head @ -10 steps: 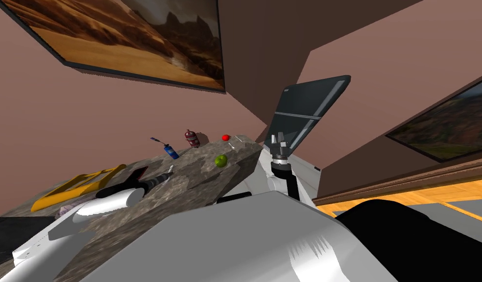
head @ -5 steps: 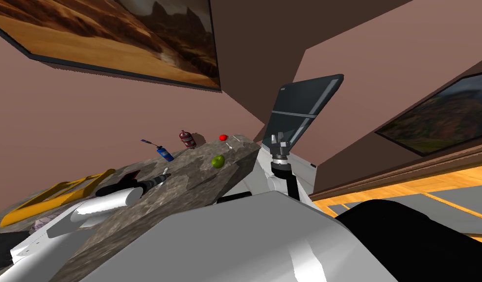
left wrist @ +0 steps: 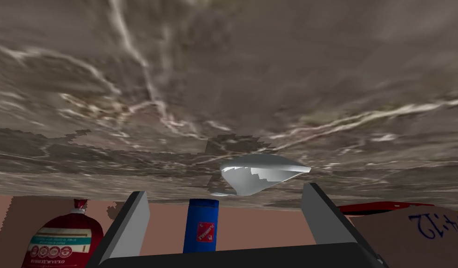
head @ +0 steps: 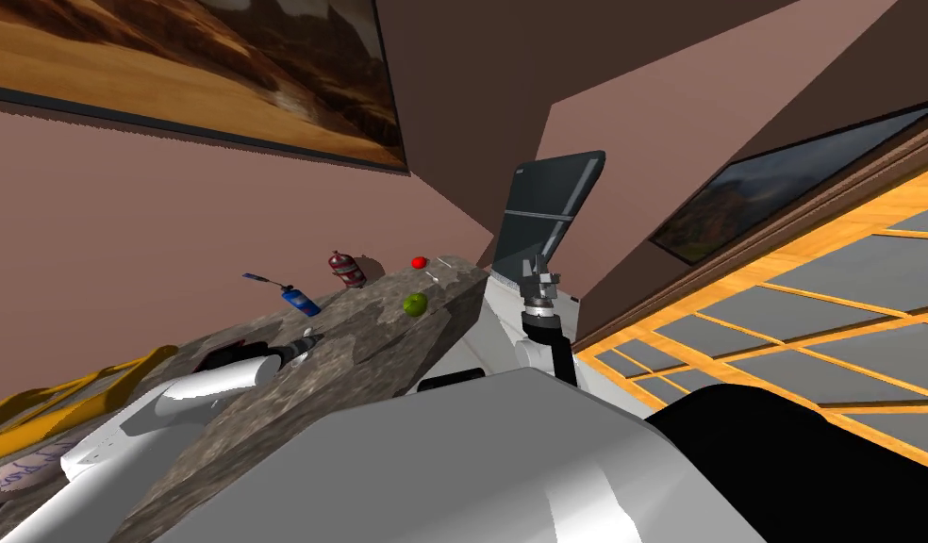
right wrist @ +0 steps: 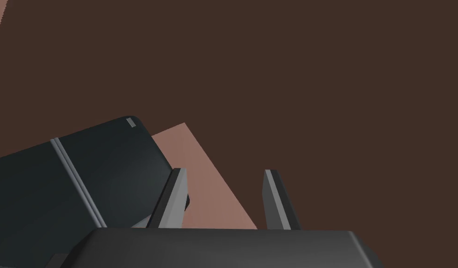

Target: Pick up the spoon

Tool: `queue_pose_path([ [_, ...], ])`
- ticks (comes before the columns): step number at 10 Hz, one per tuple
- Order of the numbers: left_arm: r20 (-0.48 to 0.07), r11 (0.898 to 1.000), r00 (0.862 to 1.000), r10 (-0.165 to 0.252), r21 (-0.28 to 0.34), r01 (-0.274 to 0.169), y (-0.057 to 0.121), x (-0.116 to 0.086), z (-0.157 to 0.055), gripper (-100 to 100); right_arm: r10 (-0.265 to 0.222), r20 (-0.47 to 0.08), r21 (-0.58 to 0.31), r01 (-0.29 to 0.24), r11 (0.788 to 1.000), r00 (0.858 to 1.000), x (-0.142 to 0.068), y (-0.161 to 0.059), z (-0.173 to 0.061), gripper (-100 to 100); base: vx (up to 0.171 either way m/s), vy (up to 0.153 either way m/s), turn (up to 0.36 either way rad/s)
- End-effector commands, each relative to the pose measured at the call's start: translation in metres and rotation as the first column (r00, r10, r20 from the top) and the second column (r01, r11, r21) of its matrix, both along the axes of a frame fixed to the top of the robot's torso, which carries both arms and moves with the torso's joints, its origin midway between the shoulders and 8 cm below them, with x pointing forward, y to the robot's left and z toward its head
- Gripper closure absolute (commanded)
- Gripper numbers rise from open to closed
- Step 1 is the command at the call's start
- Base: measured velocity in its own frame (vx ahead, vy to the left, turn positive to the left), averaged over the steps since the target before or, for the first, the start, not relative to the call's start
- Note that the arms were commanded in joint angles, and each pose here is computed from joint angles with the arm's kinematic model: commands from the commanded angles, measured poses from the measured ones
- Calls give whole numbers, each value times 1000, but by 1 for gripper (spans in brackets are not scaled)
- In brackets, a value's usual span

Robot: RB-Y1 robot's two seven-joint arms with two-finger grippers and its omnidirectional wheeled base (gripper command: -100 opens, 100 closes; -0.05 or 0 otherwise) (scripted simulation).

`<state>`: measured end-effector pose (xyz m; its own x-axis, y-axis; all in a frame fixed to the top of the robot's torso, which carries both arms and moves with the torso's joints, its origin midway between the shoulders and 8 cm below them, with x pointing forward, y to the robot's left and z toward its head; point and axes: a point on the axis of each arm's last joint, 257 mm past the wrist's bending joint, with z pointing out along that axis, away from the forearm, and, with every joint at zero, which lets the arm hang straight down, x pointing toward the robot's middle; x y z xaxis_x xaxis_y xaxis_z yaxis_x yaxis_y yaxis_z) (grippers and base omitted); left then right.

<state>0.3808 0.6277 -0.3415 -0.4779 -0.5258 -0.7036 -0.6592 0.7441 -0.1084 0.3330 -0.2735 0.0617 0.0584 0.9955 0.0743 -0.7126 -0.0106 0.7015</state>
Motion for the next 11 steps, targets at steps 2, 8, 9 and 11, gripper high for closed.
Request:
queue_pose_path([
  [2,0,998,998,63,-2,-63,11,1,-5,-100,0,0,0,0,1000,1000,0,0,0,0,-142,32,-258],
  [8,0,997,997,72,-1,-72,12,1,-6,100,0,0,0,0,1000,1000,0,0,0,0,-40,9,-45],
  [9,0,997,997,72,-1,-72,12,1,-6,100,0,0,0,0,1000,1000,0,0,0,0,0,0,0],
  [11,0,999,999,40,-2,-40,6,1,-3,100,0,0,0,0,1000,1000,0,0,0,0,48,-17,135],
])
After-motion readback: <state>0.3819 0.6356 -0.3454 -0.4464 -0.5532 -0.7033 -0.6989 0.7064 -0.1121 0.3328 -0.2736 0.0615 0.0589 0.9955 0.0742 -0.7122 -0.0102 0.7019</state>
